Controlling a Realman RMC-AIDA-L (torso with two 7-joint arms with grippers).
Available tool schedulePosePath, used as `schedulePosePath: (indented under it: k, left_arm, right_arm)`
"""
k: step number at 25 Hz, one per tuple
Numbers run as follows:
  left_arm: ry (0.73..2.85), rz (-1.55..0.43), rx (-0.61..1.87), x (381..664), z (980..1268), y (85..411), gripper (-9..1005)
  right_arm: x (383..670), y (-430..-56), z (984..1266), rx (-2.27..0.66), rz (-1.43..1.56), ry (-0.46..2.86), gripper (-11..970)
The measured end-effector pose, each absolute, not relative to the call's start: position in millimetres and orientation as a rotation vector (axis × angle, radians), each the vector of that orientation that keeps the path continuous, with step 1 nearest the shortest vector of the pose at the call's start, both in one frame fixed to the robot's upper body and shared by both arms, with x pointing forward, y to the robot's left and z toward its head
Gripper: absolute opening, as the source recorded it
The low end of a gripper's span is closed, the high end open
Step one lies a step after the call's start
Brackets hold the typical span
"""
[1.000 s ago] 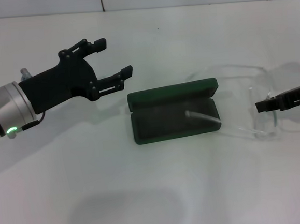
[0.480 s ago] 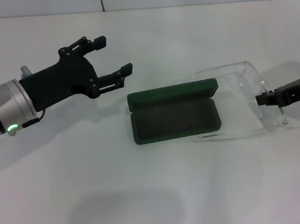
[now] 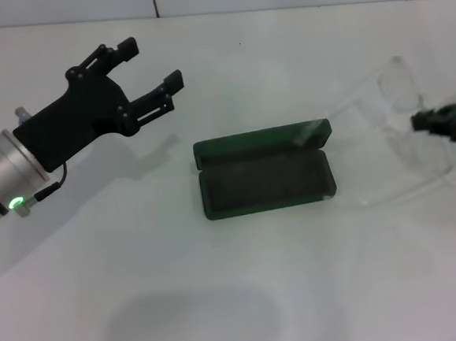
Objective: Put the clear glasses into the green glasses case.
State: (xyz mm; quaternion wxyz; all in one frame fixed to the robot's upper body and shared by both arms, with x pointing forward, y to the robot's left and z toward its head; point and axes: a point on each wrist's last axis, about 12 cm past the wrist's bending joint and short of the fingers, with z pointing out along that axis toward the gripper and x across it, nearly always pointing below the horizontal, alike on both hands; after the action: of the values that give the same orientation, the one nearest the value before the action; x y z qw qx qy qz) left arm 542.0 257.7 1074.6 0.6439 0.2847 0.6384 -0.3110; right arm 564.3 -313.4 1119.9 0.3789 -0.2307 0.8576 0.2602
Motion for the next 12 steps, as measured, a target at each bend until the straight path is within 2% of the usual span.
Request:
schedulePosePath:
  k: [6, 12]
  left_arm:
    - [1.490, -0.782, 0.501, 543.4, 1072.0, 260.7, 880]
    - [1.473, -0.829, 0.499, 544.2, 1075.1, 254.5, 880]
  right_arm:
    - [555.0, -332.8, 1124.2, -0.528, 0.704, 1.974, 79]
    - [549.8, -320.6, 1121.0, -0.629, 0.800, 1.846, 63]
